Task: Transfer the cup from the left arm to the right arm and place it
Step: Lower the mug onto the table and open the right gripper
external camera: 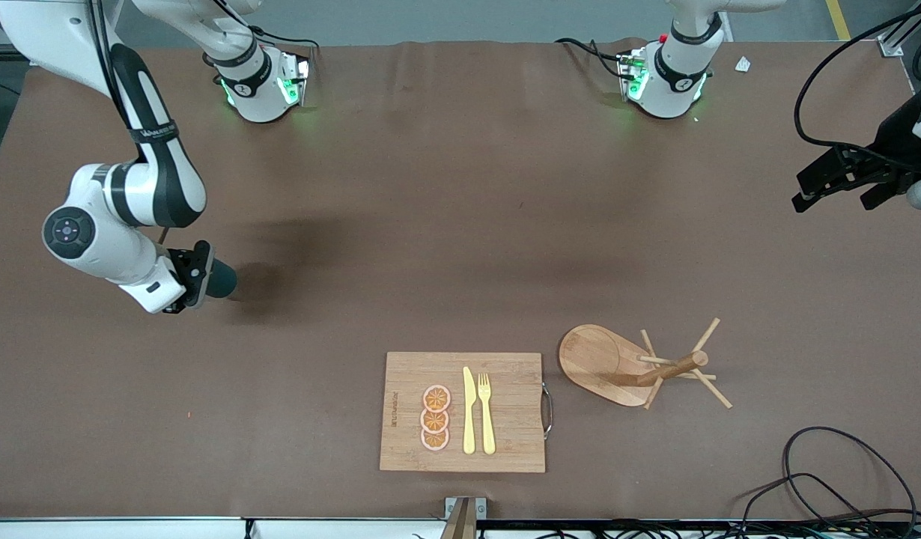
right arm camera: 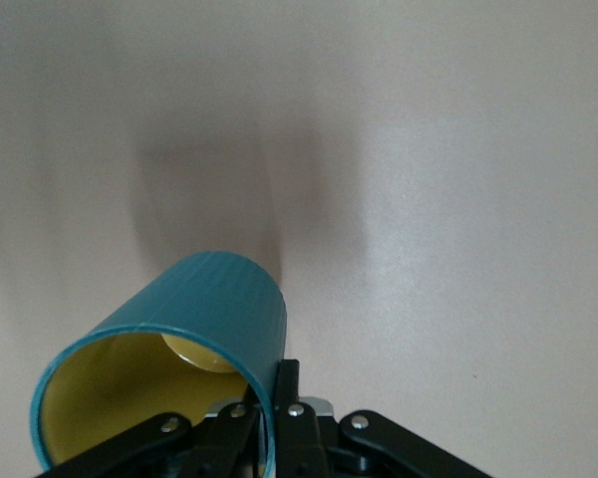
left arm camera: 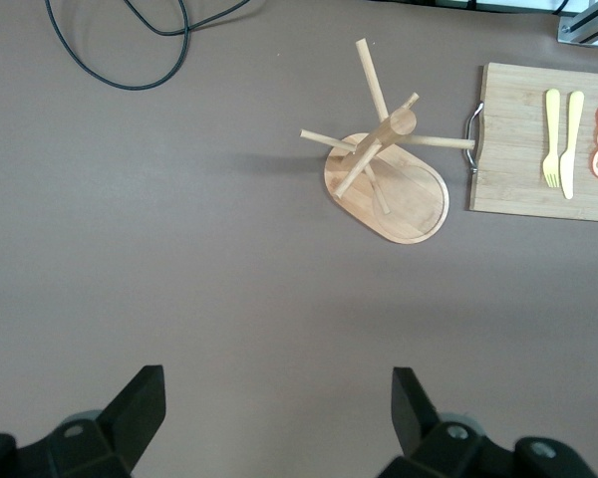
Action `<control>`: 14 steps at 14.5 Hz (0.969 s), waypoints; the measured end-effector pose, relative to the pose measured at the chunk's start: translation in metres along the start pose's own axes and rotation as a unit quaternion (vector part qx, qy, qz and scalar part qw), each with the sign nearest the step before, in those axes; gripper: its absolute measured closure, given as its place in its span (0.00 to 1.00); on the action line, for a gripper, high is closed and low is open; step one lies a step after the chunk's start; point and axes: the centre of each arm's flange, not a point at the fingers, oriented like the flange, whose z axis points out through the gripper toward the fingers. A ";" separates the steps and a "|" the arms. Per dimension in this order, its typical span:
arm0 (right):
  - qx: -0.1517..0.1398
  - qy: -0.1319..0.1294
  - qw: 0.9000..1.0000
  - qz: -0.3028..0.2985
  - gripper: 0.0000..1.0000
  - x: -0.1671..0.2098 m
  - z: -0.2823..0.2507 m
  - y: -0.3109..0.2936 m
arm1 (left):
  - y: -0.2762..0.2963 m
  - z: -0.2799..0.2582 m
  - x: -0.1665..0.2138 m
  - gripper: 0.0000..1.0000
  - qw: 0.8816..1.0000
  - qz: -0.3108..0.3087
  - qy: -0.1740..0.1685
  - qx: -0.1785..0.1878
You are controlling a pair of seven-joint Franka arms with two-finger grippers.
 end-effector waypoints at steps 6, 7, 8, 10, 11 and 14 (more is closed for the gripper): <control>-0.011 -0.001 1.000 -0.005 0.95 0.001 0.019 -0.013 | -0.002 -0.001 0.000 0.00 1.000 -0.001 0.001 0.000; -0.011 -0.001 1.000 -0.005 0.89 0.001 0.019 -0.013 | -0.002 -0.001 0.000 0.00 1.000 -0.002 0.001 0.000; -0.011 -0.001 1.000 -0.005 0.81 0.001 0.019 -0.013 | -0.002 -0.001 0.000 0.00 1.000 -0.002 0.001 0.000; -0.012 -0.001 1.000 -0.005 0.62 0.001 0.018 -0.012 | -0.002 -0.001 0.000 0.00 1.000 -0.002 0.001 0.000; -0.014 -0.001 1.000 -0.005 0.50 0.001 0.016 -0.012 | -0.002 -0.001 0.000 0.00 1.000 -0.002 0.001 0.000; -0.003 -0.001 1.000 0.003 0.20 -0.001 0.000 -0.016 | -0.002 -0.001 0.000 0.00 1.000 -0.002 0.001 0.000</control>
